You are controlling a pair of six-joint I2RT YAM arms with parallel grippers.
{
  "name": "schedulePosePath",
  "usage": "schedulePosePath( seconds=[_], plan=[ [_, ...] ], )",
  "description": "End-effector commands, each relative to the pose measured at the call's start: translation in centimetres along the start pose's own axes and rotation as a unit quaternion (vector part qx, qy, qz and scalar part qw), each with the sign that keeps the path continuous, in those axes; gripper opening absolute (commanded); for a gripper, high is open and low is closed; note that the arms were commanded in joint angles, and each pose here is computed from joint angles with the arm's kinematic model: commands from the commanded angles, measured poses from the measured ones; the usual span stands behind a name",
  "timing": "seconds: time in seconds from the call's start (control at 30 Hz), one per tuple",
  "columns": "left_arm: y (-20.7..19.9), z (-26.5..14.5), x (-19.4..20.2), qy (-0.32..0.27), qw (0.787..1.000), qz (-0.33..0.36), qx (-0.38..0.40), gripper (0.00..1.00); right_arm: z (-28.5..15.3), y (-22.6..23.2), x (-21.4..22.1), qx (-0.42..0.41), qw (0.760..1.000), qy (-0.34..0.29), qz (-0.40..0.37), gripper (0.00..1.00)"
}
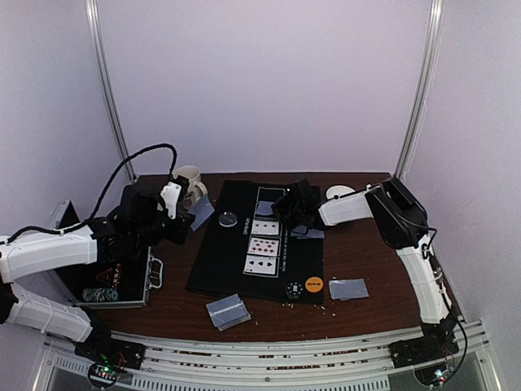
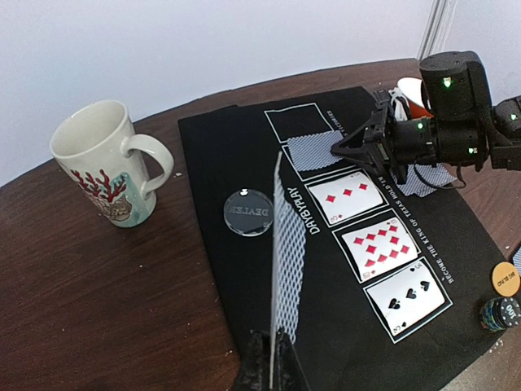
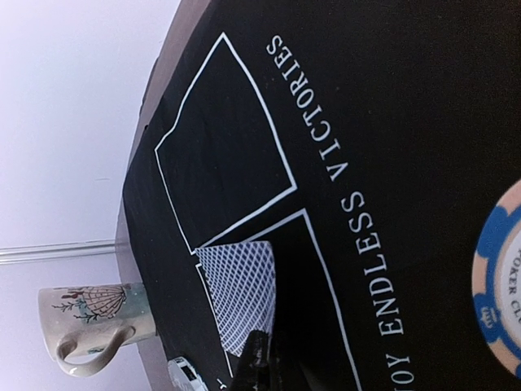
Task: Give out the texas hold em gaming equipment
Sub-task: Place the poker card in the community card area.
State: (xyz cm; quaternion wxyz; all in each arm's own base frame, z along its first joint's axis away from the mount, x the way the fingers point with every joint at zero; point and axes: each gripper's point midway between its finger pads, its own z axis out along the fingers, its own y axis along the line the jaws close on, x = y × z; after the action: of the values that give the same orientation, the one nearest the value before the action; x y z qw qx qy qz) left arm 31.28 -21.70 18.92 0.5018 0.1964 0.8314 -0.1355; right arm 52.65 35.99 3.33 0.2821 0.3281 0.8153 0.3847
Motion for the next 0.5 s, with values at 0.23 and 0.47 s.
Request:
schedulePosePath(
  seconds=[0.23, 0.47],
  plan=[
    [0.2, 0.0, -1.3, -0.016, 1.000, 0.000, -0.001, 0.00, 0.6, -1.4, 0.1, 0.029, 0.998, 0.027, -0.052, 0.00],
    [0.2, -0.1, -1.3, -0.017, 1.000, 0.000, -0.001, 0.00, 0.8, -1.4, -0.5, 0.041, 0.996, 0.023, -0.079, 0.00]
  ],
)
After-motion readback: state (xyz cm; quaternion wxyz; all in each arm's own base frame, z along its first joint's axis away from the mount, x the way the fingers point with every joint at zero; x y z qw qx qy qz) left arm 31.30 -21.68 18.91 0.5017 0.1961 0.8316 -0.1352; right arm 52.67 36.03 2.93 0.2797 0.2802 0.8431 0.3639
